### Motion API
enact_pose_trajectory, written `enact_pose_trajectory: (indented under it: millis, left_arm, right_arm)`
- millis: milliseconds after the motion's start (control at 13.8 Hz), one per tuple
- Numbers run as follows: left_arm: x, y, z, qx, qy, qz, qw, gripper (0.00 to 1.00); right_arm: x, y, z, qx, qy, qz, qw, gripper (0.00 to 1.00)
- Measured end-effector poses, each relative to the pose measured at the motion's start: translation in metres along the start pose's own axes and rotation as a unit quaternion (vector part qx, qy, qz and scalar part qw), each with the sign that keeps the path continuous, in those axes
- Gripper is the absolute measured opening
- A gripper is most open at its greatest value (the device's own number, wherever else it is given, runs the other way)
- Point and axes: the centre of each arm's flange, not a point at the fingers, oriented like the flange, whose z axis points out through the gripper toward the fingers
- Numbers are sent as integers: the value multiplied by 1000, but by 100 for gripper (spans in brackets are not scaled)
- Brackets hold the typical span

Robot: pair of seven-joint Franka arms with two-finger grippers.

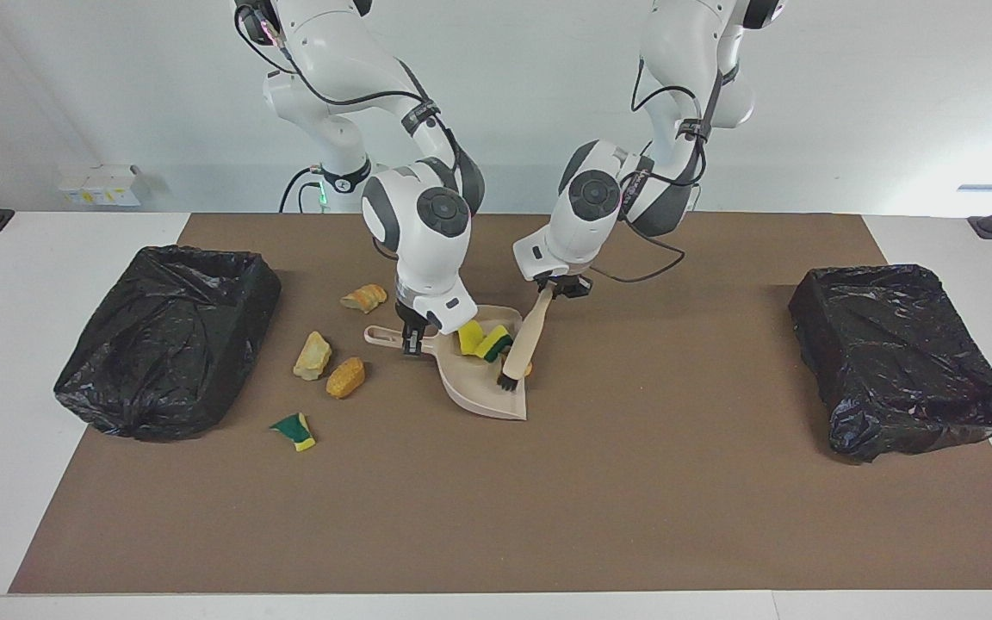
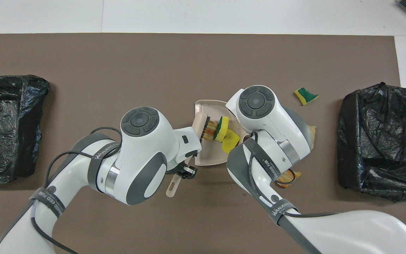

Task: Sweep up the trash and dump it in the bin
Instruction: 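Sweep the remaining bread and sponge into the dustpan with the left gripper, then carry the loaded dustpan to the trash bag with the right gripper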

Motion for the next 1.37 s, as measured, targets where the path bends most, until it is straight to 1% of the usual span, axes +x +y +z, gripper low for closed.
enact_pose_trajectory:
  millis: [217, 361, 434, 506, 578, 650, 723, 867, 1012, 1084, 1229, 1373]
  left_arm:
    - [-12, -17, -33, -18, 6, -20, 1000, 27]
    - [-33, -18, -66, -21, 10, -35, 999, 27]
    - [-49, -18, -83, -21, 3, -55, 998, 27]
    - [-63, -17, -96, -18, -3, -82, 996, 27]
    - [-75, -17, -105, -10, -8, -122, 992, 27]
    - [-82, -17, -107, 0, -10, -163, 987, 27]
    - [-87, -17, -103, 6, -11, -198, 980, 27]
    - [-93, -10, -86, 12, -7, -226, 974, 27]
    - [-95, 15, -51, 17, 18, -238, 971, 27]
    - [-96, 33, -26, 23, 27, -241, 970, 27]
    - [-100, 71, 18, 38, 30, -241, 969, 27]
    - [-99, 94, 47, 46, 28, -235, 970, 27]
  right_arm:
    - [-1, 1, -1, 0, 0, 1, 1000, 32]
    - [-9, 3, -4, -3, 2, -8, 1000, 32]
    - [-22, 7, -8, 0, 10, -9, 1000, 32]
    - [-40, 13, -13, 5, 28, -8, 1000, 32]
    - [-66, 21, -20, 7, 50, -15, 999, 32]
    - [-94, 28, -27, 5, 62, -22, 998, 32]
    - [-123, 35, -32, 3, 67, -26, 997, 32]
    - [-179, 47, -41, 0, 70, -33, 997, 32]
    - [-225, 56, -43, -5, 72, -34, 997, 32]
    - [-245, 58, -40, -6, 72, -32, 997, 32]
    - [-286, 62, -41, -14, 72, -33, 997, 32]
    - [-320, 65, -46, -24, 71, -31, 997, 32]
